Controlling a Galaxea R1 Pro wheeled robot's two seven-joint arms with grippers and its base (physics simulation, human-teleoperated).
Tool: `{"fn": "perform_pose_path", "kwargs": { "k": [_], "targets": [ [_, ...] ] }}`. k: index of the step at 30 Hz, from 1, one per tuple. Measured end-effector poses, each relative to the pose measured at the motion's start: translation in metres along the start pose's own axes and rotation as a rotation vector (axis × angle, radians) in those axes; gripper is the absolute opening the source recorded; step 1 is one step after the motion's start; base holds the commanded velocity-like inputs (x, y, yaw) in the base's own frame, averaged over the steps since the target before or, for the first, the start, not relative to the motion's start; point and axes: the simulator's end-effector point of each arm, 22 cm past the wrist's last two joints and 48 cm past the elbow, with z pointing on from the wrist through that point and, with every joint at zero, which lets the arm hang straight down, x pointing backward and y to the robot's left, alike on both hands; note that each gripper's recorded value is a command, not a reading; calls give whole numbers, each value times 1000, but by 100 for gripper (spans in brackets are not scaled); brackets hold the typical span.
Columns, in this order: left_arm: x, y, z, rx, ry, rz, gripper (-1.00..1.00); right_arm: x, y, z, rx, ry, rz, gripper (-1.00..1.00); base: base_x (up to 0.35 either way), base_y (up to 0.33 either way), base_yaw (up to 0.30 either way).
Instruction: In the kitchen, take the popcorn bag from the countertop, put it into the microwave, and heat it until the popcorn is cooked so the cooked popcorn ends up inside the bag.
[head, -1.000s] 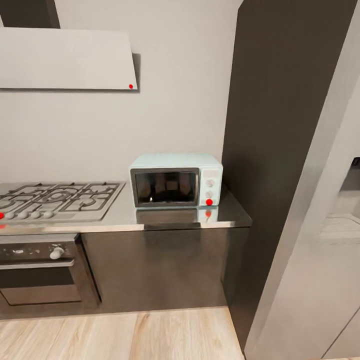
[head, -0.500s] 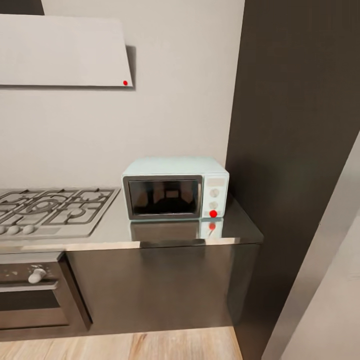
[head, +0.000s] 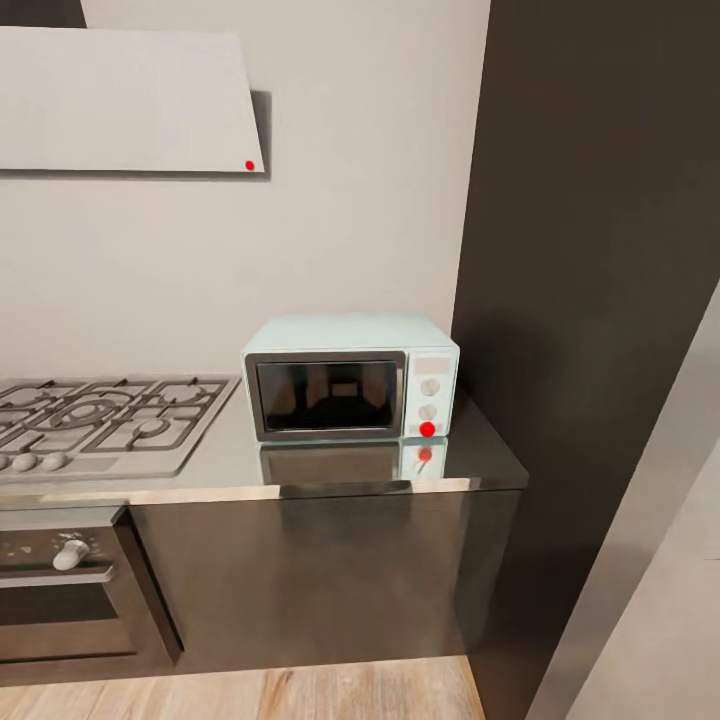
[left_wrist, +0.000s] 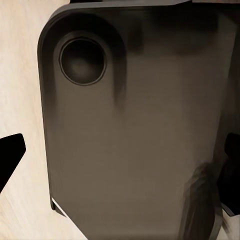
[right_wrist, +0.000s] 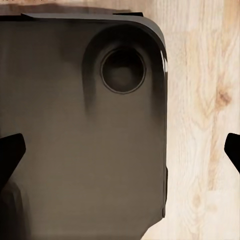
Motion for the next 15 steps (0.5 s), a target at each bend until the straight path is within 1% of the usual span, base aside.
{"fn": "perform_pose_path", "kwargs": {
  "k": [4,5,6,9,10,11,12,13,15],
  "targets": [
    [0,0,0,0,0,1,100,1,1,0,-1,7,7,100,0,0,0],
    [0,0,0,0,-1,1,100,3,4,0,-5,12,-3,100,0,0,0],
    [0,0,0,0,-1,1,100,2,4,0,-6,11,-4,100,0,0,0],
    [0,0,0,0,0,1,100,-4,-1,0,5,-4,-20,100,0,0,0],
    [0,0,0,0,-1,0,100,-16,-1,1,5,-28,-23,100,0,0,0],
    [0,0,0,0,0,0,100,-35,0,1,4,-68,-26,100,0,0,0],
    [0,0,0,0,-1,1,100,-66,1,-1,3,-124,-29,100,0,0,0],
    [0,0,0,0,0,1,100,-84,1,-2,3,-151,-30,100,0,0,0],
    [0,0,0,1,-1,1,100,-121,3,-8,4,-173,-53,100,0,0,0]
  ]
}}
